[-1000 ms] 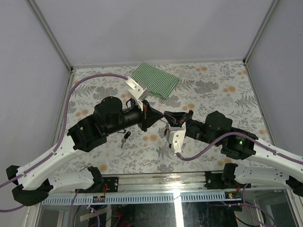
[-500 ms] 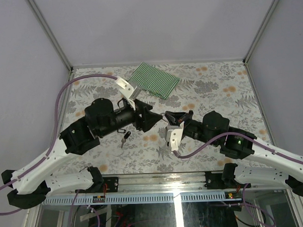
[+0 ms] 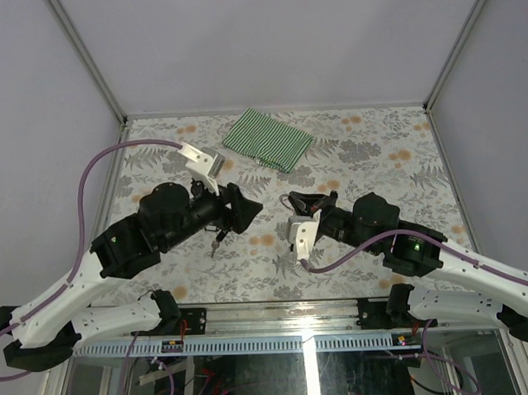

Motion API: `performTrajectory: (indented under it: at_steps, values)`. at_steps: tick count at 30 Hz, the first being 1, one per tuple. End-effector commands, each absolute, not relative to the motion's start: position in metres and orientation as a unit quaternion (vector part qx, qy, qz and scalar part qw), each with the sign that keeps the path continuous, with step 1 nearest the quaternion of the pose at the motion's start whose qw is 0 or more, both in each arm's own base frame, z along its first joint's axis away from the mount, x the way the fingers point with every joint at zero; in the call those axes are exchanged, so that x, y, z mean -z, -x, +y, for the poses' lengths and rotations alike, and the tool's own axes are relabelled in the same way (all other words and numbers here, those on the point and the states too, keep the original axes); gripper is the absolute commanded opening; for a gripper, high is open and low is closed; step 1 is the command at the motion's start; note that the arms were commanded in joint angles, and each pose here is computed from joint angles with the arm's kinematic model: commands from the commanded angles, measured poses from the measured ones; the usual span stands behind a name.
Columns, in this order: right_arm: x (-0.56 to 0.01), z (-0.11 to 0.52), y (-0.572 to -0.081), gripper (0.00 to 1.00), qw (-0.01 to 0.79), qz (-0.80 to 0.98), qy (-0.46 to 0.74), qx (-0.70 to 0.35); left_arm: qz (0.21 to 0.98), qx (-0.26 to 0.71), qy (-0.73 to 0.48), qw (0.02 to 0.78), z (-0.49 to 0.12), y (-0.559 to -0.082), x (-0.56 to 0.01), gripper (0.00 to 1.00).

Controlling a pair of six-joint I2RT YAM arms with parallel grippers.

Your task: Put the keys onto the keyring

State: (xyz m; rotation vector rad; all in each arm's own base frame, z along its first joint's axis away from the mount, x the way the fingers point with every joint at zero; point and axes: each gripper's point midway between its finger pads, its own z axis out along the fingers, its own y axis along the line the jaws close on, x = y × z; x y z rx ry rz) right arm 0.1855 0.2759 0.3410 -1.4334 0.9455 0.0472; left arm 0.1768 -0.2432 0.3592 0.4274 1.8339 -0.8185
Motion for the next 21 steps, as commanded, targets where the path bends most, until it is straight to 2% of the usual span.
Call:
performTrajectory:
  at_steps: [1, 5, 10, 15, 21]
  values:
    - [-0.377, 0.271, -0.188, 0.0, 0.689, 0.421, 0.59, -0.022, 0.799, 0.318, -0.125, 0.495, -0.23, -0.182, -0.333, 0.67]
    - [-0.373, 0.267, -0.188, 0.0, 0.687, 0.431, 0.584, -0.026, 0.834, 0.301, -0.077, 0.456, -0.229, -0.183, -0.29, 0.69]
    - [-0.369, 0.261, -0.188, 0.0, 0.677, 0.466, 0.569, -0.039, 0.876, 0.251, -0.009, 0.411, -0.217, -0.185, -0.235, 0.77]
    - [-0.36, 0.256, -0.185, 0.0, 0.668, 0.486, 0.561, -0.052, 0.904, 0.202, 0.023, 0.375, -0.211, -0.186, -0.196, 1.0]
    - [-0.35, 0.253, -0.181, 0.0, 0.663, 0.501, 0.551, -0.072, 0.94, 0.116, 0.031, 0.319, -0.209, -0.187, -0.153, 1.0]
